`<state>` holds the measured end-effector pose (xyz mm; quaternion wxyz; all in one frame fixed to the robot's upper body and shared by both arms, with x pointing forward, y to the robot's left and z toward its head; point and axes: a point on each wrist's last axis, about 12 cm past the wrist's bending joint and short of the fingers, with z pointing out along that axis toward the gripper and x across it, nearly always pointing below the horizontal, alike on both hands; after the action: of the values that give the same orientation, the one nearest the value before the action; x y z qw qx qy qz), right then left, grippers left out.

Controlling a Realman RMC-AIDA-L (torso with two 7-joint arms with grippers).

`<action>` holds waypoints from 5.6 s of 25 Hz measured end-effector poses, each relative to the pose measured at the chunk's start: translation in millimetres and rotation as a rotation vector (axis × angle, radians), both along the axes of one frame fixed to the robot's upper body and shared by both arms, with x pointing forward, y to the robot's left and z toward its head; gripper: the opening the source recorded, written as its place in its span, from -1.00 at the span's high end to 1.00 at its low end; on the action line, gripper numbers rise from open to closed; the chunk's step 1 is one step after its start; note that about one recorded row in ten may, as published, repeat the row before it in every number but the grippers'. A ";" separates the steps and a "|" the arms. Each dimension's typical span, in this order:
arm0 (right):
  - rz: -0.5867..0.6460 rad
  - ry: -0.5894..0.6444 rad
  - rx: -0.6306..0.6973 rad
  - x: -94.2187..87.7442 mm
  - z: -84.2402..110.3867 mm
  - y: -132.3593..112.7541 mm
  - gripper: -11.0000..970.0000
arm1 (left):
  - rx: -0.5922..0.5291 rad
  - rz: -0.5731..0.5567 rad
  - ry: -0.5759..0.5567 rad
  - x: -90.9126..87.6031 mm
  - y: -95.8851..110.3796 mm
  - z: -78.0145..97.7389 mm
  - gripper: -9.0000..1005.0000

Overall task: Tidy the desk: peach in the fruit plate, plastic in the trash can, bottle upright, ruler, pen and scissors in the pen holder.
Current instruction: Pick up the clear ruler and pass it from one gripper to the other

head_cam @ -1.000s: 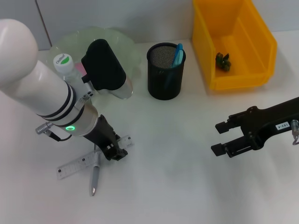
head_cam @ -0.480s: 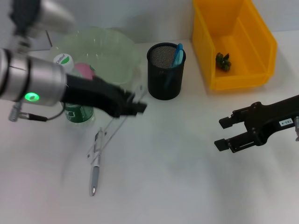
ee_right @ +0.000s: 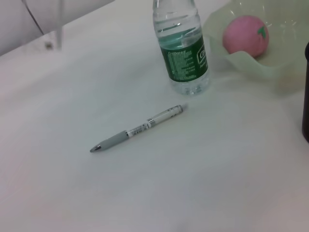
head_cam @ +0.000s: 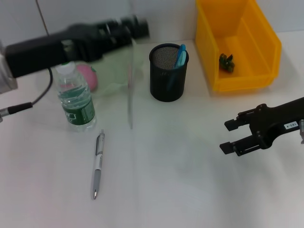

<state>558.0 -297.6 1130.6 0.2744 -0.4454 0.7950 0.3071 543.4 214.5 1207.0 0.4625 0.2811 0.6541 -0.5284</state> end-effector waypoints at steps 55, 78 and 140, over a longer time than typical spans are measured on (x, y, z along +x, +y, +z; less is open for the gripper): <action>-0.284 -0.702 0.562 -25.2 -77.9 72.4 -0.59 | -0.085 0.629 -0.555 -24.5 -80.6 -110.8 0.14; -0.386 -0.682 0.596 -13.5 -77.8 113.8 -0.58 | -0.012 0.630 -0.546 -16.2 -97.2 -109.8 0.11; -0.402 -0.712 0.585 -12.6 -76.2 132.9 0.69 | 0.006 0.626 -0.570 -15.7 -99.8 -109.4 0.05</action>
<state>545.4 -164.6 1054.5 0.6959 -0.2648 0.6026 0.2872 527.6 114.7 1097.7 0.7622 0.2052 0.5555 -0.2616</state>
